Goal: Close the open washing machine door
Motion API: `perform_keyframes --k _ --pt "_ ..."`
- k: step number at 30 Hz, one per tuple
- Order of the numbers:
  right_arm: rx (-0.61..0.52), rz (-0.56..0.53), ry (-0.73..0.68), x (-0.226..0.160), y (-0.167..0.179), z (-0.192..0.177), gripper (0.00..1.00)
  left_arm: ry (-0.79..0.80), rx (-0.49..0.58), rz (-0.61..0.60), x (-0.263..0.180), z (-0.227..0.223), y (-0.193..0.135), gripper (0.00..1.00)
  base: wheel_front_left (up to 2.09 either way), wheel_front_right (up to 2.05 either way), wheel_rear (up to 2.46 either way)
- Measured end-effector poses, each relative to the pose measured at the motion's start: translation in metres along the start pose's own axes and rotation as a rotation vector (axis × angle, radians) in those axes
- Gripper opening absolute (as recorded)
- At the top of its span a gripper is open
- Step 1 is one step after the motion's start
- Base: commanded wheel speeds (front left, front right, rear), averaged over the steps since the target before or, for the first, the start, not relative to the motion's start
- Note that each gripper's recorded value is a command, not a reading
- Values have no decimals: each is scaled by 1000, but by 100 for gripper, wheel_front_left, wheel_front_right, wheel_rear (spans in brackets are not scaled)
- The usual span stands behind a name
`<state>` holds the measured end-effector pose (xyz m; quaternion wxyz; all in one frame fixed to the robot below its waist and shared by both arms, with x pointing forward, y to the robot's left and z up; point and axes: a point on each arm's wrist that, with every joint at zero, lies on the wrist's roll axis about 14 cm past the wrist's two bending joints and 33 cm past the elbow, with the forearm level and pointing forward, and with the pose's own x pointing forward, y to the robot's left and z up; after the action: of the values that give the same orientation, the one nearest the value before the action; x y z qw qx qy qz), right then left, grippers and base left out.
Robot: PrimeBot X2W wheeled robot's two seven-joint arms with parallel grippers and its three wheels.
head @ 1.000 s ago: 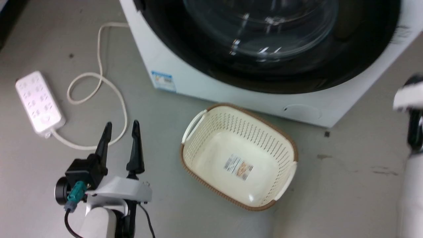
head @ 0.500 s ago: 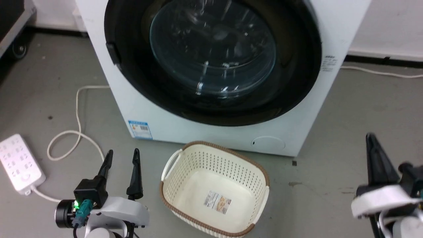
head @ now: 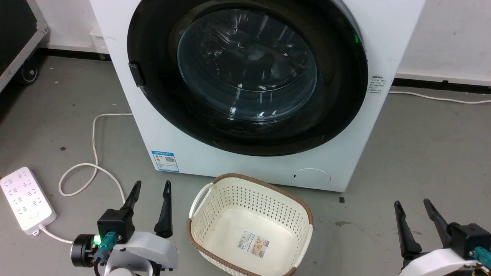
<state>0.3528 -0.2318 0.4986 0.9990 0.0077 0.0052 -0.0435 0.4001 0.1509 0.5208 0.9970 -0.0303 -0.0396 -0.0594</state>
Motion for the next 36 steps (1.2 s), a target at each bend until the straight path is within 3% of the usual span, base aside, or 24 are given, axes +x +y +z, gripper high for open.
perform_keyframes --k 24,25,36 --pt "58 22 -51 -3 9 8 100 12 -58 26 1 0 4 100 0 0 0" --pt "58 23 -52 -3 9 8 0 13 -57 26 1 0 4 0 0 0 0" --pt "53 32 -41 -2 12 7 0 13 -54 27 1 1 5 0 0 0 0"
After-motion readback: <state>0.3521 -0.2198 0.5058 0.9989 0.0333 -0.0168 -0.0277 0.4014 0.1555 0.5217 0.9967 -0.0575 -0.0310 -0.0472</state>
